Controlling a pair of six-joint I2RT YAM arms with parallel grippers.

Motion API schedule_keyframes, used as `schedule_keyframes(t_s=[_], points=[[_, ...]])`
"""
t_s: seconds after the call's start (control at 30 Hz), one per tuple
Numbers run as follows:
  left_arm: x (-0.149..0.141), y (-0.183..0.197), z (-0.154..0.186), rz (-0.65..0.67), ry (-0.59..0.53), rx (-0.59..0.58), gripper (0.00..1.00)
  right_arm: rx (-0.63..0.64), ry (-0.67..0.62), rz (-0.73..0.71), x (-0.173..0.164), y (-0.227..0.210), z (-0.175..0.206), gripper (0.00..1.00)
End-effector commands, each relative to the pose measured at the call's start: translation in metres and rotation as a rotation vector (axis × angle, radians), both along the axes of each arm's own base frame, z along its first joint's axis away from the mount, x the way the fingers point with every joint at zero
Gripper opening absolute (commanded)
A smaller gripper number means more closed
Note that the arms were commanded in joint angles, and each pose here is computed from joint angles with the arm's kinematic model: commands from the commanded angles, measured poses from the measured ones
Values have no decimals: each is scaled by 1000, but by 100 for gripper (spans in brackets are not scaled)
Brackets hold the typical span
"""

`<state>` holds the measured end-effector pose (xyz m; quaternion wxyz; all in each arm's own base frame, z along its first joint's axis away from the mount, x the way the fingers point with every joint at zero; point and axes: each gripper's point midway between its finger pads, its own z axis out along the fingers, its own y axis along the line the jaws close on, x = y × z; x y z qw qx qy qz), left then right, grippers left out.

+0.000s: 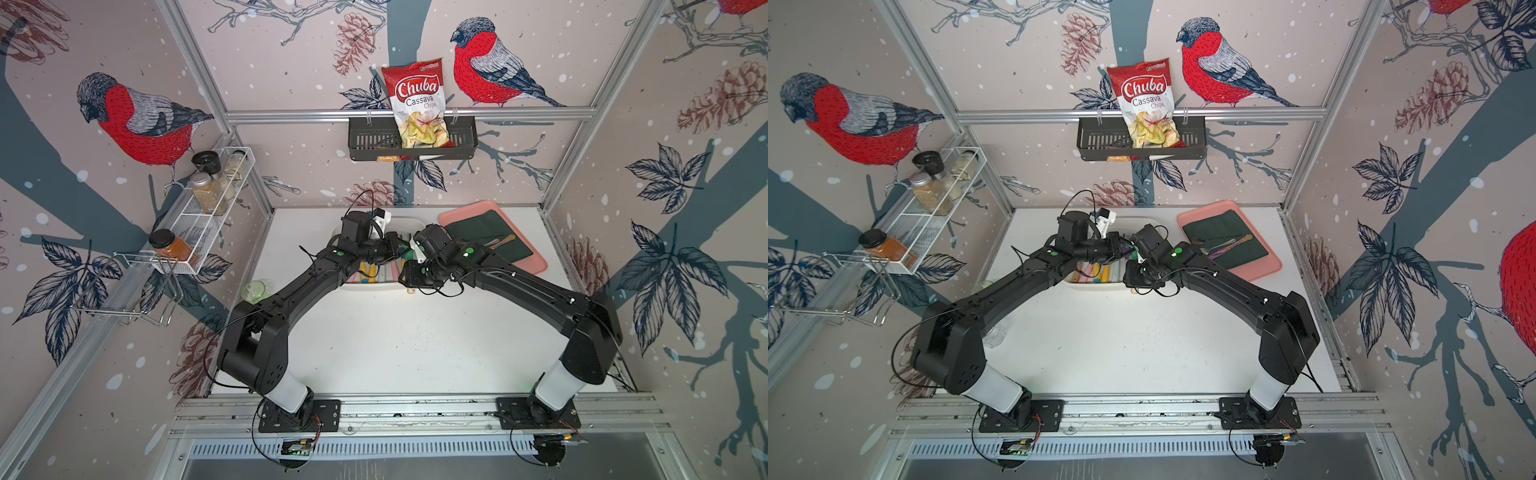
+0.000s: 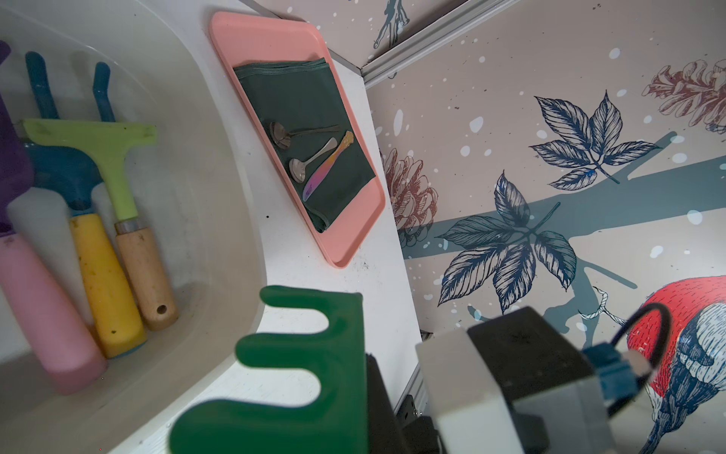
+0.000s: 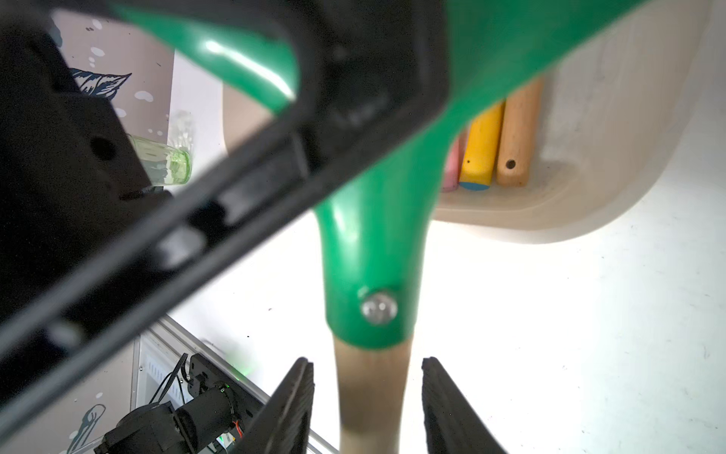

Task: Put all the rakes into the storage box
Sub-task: Pick up the rake at the center of the board, then place the rake in the storage box.

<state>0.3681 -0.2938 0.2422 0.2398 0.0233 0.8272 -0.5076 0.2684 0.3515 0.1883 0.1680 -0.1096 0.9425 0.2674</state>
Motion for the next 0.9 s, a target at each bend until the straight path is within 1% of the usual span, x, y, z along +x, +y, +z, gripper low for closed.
schedule_keyframes(t_s=[0.0, 0.13, 0.2, 0.3, 0.4, 0.5, 0.6, 0.77, 0.87], points=[[10, 1, 13, 12, -48, -26, 0, 16, -19, 3, 2, -2, 8, 62], [20, 14, 12, 29, -54, -18, 0, 58, -42, -46, 9, -13, 21, 72], [26, 25, 10, 41, -54, -13, 0, 92, -50, -76, 13, -21, 28, 75], [36, 41, 7, 64, -58, -4, 0, 157, -59, -111, 18, -34, 39, 76], [47, 56, 1, 78, -61, 0, 0, 196, -69, -148, 21, -50, 45, 77], [59, 69, -13, 82, -51, 6, 0, 213, -77, -178, 24, -66, 48, 77], [72, 76, -33, 56, -30, 4, 0, 214, -82, -192, 25, -79, 48, 77], [95, 86, -71, 20, -1, 1, 0, 201, -75, -205, 24, -91, 40, 77], [104, 92, -85, 4, 5, -9, 0, 193, -67, -208, 23, -95, 35, 77]])
